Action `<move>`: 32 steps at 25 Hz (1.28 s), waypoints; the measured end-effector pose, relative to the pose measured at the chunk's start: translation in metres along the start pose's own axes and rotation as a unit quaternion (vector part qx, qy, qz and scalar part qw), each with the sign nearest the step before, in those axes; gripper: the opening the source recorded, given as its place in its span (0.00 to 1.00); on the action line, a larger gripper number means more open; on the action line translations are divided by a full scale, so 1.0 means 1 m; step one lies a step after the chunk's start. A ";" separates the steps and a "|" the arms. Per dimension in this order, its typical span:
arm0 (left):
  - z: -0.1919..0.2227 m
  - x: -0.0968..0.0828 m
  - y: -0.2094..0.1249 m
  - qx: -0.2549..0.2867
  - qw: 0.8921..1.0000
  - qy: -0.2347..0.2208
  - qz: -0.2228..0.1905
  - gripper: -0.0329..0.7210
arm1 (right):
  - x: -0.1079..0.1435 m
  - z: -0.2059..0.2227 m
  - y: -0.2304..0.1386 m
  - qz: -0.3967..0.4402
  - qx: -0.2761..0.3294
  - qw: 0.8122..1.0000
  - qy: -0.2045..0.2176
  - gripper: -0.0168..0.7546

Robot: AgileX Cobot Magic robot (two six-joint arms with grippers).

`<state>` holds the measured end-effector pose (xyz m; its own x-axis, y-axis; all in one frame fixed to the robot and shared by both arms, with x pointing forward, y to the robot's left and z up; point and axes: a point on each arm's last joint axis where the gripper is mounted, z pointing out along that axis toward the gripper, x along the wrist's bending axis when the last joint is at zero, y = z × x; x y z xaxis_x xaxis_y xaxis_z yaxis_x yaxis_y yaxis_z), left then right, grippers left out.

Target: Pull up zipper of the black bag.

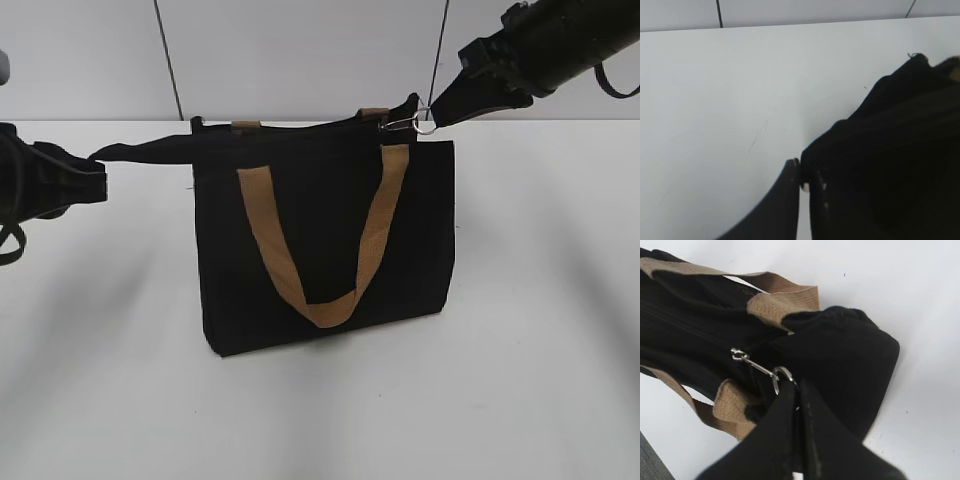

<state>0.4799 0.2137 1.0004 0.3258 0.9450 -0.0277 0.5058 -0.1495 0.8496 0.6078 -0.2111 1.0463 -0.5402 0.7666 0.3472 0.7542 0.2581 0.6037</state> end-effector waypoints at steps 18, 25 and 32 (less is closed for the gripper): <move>-0.007 -0.001 -0.017 0.129 0.991 0.002 -0.041 0.52 | 0.022 -0.028 0.003 0.001 -0.002 1.000 0.001 0.57; -0.017 -0.004 -0.020 0.218 0.974 -0.007 -0.064 0.57 | 0.031 -0.043 -0.002 0.001 0.008 1.000 -0.007 0.60; -0.063 -0.006 -0.004 0.177 0.982 -0.018 -0.061 0.57 | 0.050 -0.063 -0.040 0.003 0.010 1.000 -0.020 0.60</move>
<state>0.4258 0.2270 1.0301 0.2701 0.9522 -0.1428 0.7875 -0.1331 0.6017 0.5270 -0.2202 1.0841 -0.5208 0.7908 0.3216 0.7647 0.2647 0.5875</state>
